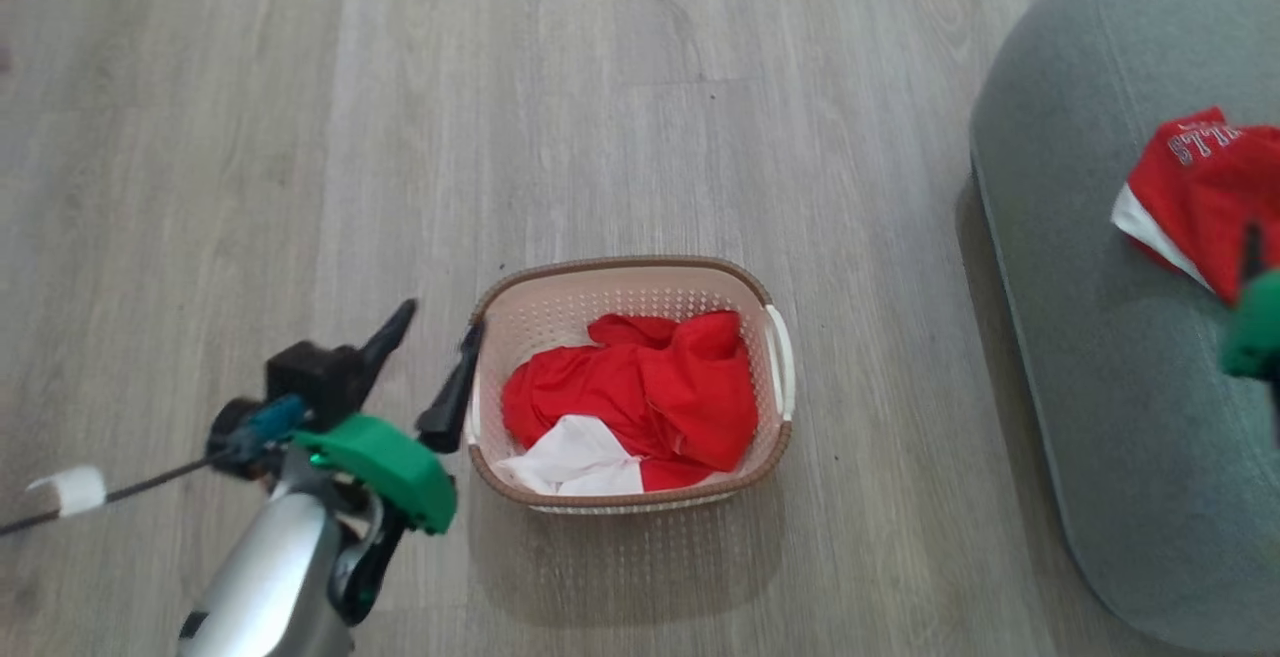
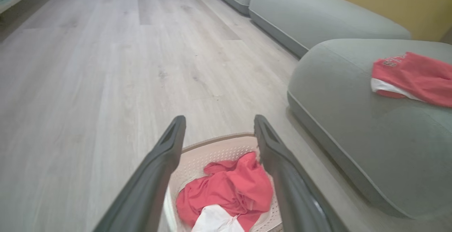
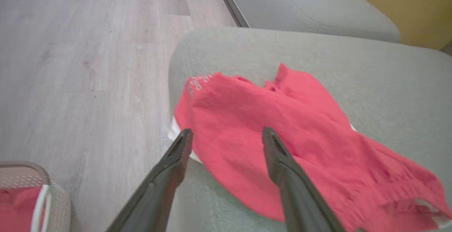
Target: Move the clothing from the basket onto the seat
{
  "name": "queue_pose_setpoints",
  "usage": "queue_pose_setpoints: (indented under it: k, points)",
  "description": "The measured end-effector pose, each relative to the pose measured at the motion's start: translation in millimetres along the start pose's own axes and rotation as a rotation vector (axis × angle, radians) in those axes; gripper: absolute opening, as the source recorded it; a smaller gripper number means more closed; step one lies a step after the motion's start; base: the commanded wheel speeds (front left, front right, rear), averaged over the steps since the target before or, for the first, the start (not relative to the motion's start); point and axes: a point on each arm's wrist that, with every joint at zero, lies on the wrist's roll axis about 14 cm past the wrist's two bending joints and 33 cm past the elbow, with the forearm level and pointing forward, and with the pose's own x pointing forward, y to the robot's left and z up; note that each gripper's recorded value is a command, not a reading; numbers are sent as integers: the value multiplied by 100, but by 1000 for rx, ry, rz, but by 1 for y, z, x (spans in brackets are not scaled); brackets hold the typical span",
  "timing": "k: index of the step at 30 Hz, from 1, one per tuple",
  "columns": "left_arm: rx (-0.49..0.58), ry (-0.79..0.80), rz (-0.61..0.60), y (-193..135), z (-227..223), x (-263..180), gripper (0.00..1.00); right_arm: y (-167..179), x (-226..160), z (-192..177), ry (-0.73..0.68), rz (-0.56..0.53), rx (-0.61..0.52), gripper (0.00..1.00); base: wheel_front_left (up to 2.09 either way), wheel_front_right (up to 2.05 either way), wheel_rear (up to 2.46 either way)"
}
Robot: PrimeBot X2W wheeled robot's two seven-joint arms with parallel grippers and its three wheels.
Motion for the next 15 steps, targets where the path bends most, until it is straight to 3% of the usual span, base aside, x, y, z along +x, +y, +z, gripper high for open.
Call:
queue_pose_setpoints:
  k: [8, 15]
  points:
    - [-4, -26, 169, 42, 4, -31, 100, 96, -2, 66, -238, 193, 37, 100, 0, 0, 0]
    - [4, -50, 290, 72, 9, -57, 100, 152, -40, 74, -370, 346, 76, 100, 0, 0, 0]
